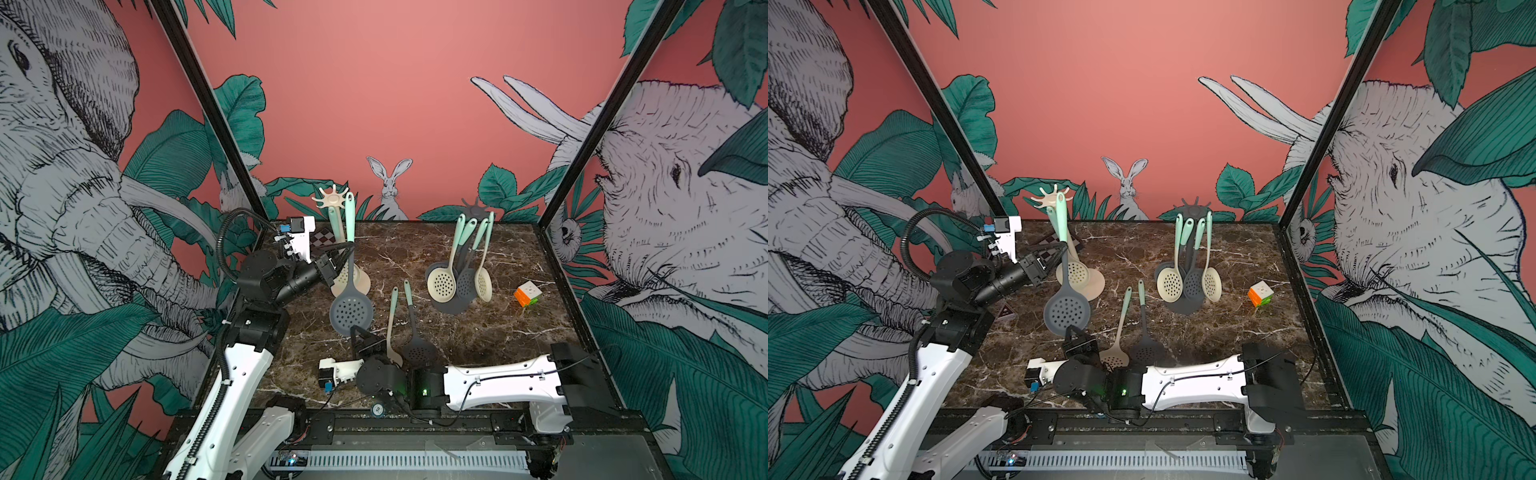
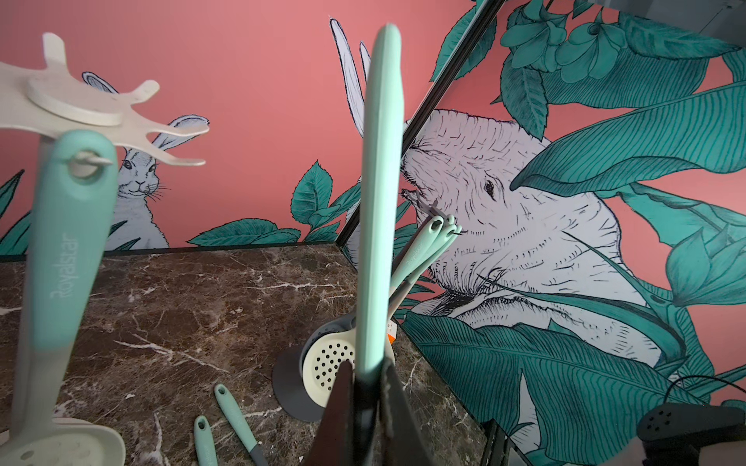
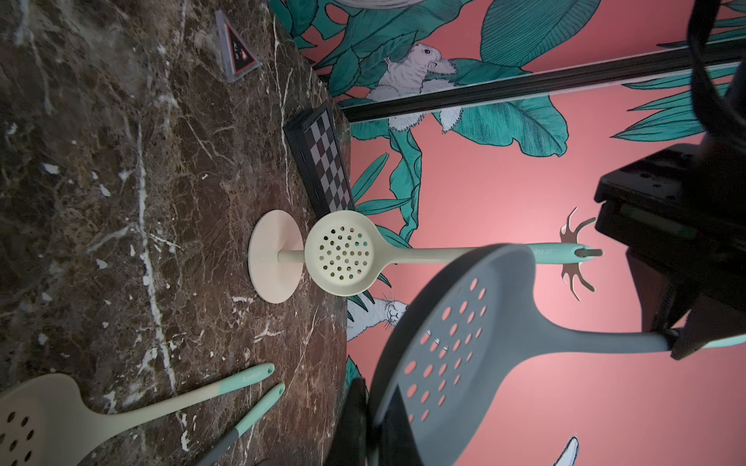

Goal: Hang the skimmer on the kitchen utensil rack
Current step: Pick up the skimmer from the center of the board.

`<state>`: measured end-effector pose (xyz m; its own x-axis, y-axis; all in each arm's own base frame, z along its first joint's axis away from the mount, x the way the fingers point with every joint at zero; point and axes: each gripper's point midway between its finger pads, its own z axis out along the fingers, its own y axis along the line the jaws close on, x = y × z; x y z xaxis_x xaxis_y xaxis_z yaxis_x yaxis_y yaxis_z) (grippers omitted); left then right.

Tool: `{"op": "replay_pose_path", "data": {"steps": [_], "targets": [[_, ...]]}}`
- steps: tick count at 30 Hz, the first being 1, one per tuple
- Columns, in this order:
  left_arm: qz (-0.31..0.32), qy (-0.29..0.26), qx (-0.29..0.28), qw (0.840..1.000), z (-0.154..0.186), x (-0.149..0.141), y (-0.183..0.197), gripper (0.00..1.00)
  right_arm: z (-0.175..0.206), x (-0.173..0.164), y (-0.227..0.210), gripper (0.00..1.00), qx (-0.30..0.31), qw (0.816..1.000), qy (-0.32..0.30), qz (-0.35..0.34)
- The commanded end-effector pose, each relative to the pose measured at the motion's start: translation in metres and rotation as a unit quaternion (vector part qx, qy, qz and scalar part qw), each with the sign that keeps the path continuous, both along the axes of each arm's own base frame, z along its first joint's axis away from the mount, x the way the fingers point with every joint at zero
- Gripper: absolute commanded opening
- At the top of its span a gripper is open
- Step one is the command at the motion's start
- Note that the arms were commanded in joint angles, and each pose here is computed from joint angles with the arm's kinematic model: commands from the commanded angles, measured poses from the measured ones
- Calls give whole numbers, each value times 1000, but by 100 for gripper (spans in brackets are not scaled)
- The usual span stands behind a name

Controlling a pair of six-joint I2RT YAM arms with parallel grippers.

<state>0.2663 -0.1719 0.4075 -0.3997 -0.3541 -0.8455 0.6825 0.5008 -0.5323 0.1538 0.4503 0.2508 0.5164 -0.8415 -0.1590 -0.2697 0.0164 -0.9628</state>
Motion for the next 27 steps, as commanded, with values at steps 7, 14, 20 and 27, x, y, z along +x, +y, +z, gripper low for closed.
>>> {"op": "replay_pose_path", "data": {"steps": [7, 14, 20, 27], "targets": [[4, -12, -23, 1000, 16, -11, 3, 0, 13, -2, -6, 18, 76, 996, 56, -3], [11, -17, -30, 999, 23, -10, 5, 0, 26, -14, -26, 44, 150, 980, 133, 14], [16, -22, -33, 999, 28, -9, 6, 0, 48, -37, -34, 56, 217, 948, 221, 72], [19, -28, -38, 999, 31, -10, 7, 0, 81, -50, -35, 61, 283, 907, 291, 110]]}}
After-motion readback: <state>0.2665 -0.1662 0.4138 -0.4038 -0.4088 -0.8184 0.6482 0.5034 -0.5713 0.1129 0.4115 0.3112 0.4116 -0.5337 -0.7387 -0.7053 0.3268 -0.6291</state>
